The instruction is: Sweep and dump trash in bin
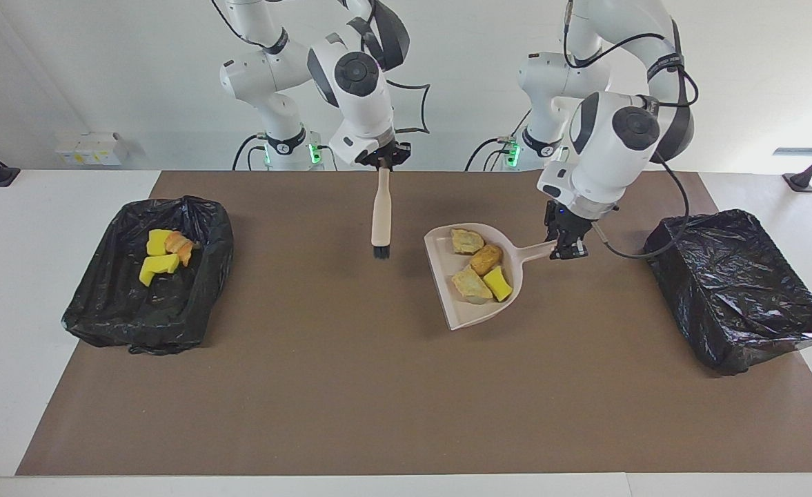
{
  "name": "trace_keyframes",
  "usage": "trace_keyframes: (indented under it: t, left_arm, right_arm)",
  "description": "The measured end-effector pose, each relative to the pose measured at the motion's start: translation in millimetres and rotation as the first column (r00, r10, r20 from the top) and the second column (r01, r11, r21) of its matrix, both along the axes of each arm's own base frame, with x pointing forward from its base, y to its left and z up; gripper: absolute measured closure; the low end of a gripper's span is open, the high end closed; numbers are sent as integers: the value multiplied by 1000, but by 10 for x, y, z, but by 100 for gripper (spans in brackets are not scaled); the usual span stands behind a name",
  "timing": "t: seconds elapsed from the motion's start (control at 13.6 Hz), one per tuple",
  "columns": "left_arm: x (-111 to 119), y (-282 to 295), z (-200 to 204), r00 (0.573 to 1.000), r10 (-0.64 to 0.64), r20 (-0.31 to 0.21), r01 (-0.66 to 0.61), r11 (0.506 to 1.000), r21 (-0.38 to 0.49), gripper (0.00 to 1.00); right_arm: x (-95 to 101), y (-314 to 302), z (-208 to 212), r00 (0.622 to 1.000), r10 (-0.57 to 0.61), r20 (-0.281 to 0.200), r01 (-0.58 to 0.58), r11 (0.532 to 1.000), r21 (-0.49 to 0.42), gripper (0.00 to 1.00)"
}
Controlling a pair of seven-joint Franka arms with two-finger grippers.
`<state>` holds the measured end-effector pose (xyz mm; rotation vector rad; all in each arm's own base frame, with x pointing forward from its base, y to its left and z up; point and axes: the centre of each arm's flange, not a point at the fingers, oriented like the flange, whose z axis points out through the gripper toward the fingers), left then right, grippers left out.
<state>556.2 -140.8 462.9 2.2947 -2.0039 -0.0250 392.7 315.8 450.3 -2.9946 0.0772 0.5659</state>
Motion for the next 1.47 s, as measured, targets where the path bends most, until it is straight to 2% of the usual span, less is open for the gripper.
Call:
trace_keyframes:
  t: [0.37,0.59,0.74,0.88,1.03,1.18,1.4,1.47]
  left_arm:
    - [201,1274,356,1000,-18,-2,18,1000,-23,68]
    - [170,2011,432,1000,-17,2,17,999,-28,68]
    - [118,2508,509,1000,-19,20,20,999,-26,68]
    - [0,3107,611,999,31,32,-30,999,-20,68]
    - [-142,3656,662,998,50,36,-50,999,20,68]
    - [-187,4003,733,997,67,36,-69,994,83,68]
    - [-68,4308,861,998,55,26,-59,974,220,68]
    - [19,4377,899,999,42,30,-49,963,266,68]
  right_arm:
    - [-233,757,-740,999,-33,13,33,999,-17,74]
    - [-354,972,-1089,1000,-9,-13,8,999,-43,74]
    - [-353,966,-1114,1000,-8,-17,7,999,-49,74]
    - [-383,946,-1156,1000,10,-20,-11,998,-60,74]
    - [-437,916,-1231,999,25,-29,-27,997,-73,74]
    - [-455,915,-1239,999,30,-28,-32,997,-73,74]
    - [-451,912,-1238,999,30,-27,-32,997,-73,74]
    - [-451,909,-1244,999,30,-27,-32,997,-73,67]
